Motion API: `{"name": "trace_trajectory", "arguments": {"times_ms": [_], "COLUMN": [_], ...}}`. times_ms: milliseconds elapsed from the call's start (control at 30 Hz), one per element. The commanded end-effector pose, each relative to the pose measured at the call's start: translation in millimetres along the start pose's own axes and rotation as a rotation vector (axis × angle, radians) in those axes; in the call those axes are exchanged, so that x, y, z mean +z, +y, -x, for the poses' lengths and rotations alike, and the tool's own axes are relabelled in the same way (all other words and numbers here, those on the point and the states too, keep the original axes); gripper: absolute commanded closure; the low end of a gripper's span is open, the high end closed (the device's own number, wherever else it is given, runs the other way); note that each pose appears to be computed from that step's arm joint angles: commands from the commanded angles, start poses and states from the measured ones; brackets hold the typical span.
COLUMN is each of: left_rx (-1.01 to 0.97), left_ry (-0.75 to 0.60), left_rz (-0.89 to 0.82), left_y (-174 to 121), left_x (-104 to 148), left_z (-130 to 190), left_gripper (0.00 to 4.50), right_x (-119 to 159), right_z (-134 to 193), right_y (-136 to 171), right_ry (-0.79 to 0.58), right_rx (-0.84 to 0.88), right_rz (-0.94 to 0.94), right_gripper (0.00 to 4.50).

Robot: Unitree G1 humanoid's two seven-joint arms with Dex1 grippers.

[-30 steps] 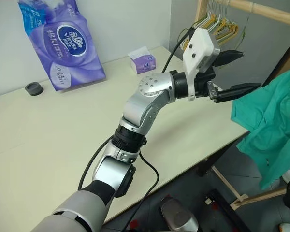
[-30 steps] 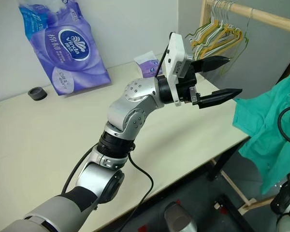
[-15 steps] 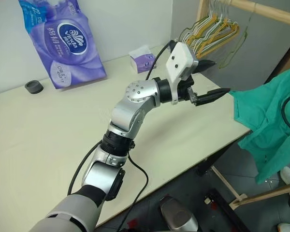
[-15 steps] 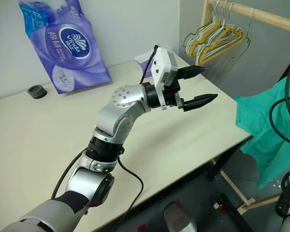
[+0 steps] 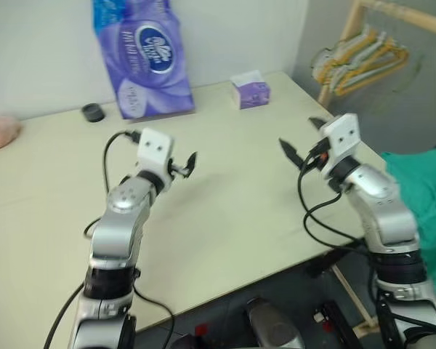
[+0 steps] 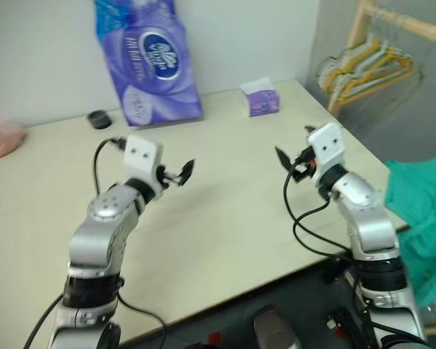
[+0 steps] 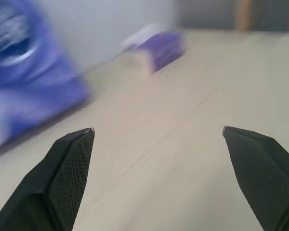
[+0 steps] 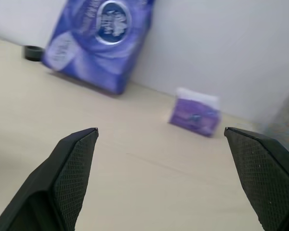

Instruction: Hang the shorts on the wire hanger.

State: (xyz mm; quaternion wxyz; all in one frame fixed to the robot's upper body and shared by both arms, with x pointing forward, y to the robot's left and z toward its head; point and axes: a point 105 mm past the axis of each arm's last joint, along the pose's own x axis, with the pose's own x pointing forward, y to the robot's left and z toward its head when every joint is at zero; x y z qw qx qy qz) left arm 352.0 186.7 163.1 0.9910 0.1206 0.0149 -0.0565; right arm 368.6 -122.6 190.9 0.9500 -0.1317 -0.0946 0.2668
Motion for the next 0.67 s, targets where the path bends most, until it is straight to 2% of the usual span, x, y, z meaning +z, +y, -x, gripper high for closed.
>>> {"name": "trace_trajectory", "arguments": {"times_ms": [33,200,333,467,667], "left_rx": [0.234,0.477,0.543,0.572,0.480], "left_ry": [-0.018,0.082,0.109,0.110,0.040], "left_rz": [0.065,0.120,0.118,0.123,0.100], "left_y": [27.8,54.2,63.2,70.4,64.5], "left_x": [-5.4,-50.7,-66.9,-69.5,-54.1], "left_z": [24.7,60.6,77.8,84.3,69.8], "left_gripper": [0.00,0.00,0.00,0.00,0.00], "right_x": [-15.4,-38.5,-37.3,-34.1,-32.5], "right_z": [-10.3,-23.1,-33.4,-40.3,-46.0], "right_y": [21.8,53.9,61.0,68.7,66.5], "right_ry": [-0.023,-0.009,-0.051,-0.072,-0.083], "right_rx": [0.040,0.117,0.121,0.158,0.164], "right_rz": [-0.060,-0.198,-0.240,-0.226,-0.217], "right_gripper": [0.02,0.02,0.02,0.02,0.02]}}
